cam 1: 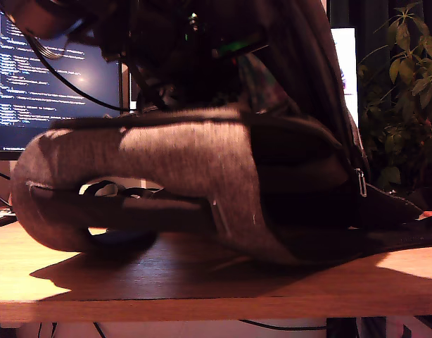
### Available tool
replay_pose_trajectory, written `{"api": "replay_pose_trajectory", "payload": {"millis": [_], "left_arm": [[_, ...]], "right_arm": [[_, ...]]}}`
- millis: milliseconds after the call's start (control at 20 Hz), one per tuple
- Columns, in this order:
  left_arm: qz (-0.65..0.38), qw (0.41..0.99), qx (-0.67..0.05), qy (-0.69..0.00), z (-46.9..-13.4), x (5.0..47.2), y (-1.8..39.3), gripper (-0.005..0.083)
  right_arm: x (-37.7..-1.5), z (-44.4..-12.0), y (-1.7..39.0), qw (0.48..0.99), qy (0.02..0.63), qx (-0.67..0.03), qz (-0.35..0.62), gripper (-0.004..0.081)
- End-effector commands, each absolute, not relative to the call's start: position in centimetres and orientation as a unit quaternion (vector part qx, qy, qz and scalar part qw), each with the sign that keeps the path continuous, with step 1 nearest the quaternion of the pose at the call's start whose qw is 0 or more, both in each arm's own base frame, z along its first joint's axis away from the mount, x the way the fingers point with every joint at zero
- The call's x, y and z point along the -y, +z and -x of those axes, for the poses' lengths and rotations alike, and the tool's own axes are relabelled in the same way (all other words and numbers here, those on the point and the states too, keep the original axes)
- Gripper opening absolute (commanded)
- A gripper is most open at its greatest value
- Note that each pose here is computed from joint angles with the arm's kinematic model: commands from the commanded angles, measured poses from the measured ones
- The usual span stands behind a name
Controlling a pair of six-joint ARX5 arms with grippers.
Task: Pack the pair of socks inside the grey Google backpack
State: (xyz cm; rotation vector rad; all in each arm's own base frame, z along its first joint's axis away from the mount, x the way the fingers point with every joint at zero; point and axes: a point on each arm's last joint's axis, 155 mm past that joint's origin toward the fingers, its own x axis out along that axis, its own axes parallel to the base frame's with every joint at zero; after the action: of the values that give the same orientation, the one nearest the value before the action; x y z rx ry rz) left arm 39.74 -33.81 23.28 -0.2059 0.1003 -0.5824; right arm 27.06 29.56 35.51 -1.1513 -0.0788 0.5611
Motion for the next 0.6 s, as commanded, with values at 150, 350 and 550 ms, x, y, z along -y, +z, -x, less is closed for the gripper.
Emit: {"api": "replay_pose_trajectory", "payload": {"millis": [150, 350, 550], "left_arm": [[0.099, 0.947, -0.064, -0.300, -40.32, 34.89, 22.19, 0.0294], [0.092, 0.947, -0.073, -0.298, -40.47, 34.83, 21.85, 0.0705], [0.079, 0.941, -0.095, -0.316, -39.70, 35.19, 21.30, 0.0705]], "right_arm": [[-30.62, -25.10, 39.29, 0.816, 0.279, 0.088, 0.499, -0.0012], [-30.62, -25.10, 39.28, 0.816, 0.279, 0.088, 0.499, -0.0012], [-30.62, -25.10, 39.28, 0.816, 0.279, 0.088, 0.499, -0.0012]]}}
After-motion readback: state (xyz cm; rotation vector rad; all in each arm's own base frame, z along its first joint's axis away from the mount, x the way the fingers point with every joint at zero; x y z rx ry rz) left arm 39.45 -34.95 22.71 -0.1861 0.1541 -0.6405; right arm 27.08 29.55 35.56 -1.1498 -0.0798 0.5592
